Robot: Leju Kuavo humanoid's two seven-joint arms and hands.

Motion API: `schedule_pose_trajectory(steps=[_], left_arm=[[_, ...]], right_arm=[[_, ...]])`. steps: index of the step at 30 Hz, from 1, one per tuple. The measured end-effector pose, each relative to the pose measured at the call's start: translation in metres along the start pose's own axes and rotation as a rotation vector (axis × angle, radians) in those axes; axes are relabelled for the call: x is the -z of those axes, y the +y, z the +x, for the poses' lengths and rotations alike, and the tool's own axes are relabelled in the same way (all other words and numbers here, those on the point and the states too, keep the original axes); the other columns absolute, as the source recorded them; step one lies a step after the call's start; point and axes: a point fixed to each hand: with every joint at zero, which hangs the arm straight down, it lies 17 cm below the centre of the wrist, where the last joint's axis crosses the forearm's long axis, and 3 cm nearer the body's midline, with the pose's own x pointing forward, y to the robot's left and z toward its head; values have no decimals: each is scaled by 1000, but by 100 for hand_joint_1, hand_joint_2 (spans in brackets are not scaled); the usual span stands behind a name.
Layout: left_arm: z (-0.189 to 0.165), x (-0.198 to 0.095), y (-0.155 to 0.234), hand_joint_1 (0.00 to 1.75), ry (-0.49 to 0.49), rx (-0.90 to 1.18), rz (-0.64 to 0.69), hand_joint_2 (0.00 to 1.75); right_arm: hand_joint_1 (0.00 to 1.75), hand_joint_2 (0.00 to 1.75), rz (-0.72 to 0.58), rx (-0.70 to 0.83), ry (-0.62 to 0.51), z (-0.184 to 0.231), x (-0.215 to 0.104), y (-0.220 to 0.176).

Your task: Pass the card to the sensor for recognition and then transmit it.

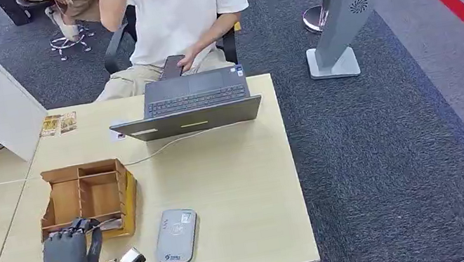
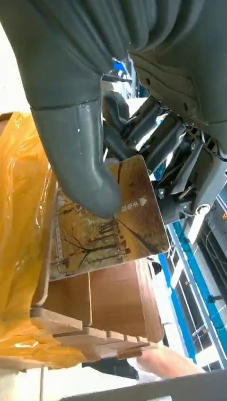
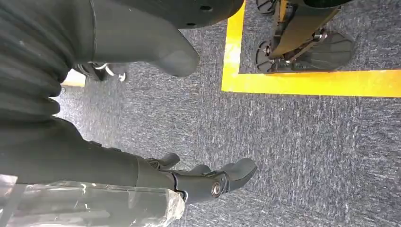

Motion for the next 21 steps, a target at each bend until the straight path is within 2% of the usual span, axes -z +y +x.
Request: schedule_pose_trajectory(steps=[4,9,17,21], left_arm=[[13,8,16,175,-16,3,20,175],[49,30,62,175,-90,5,79,175],[123,68,183,175,-269,-56,301,175],[123,99,247,175,-276,-42,442,175]], right_arm=[[0,175,-2,5,5,-3,0,-1],[0,175,-5,19,15,-9,0,-2],[0,175,-11,64,35,-19,-1,-3],[0,175,-10,52,33,-19,-1,-3]])
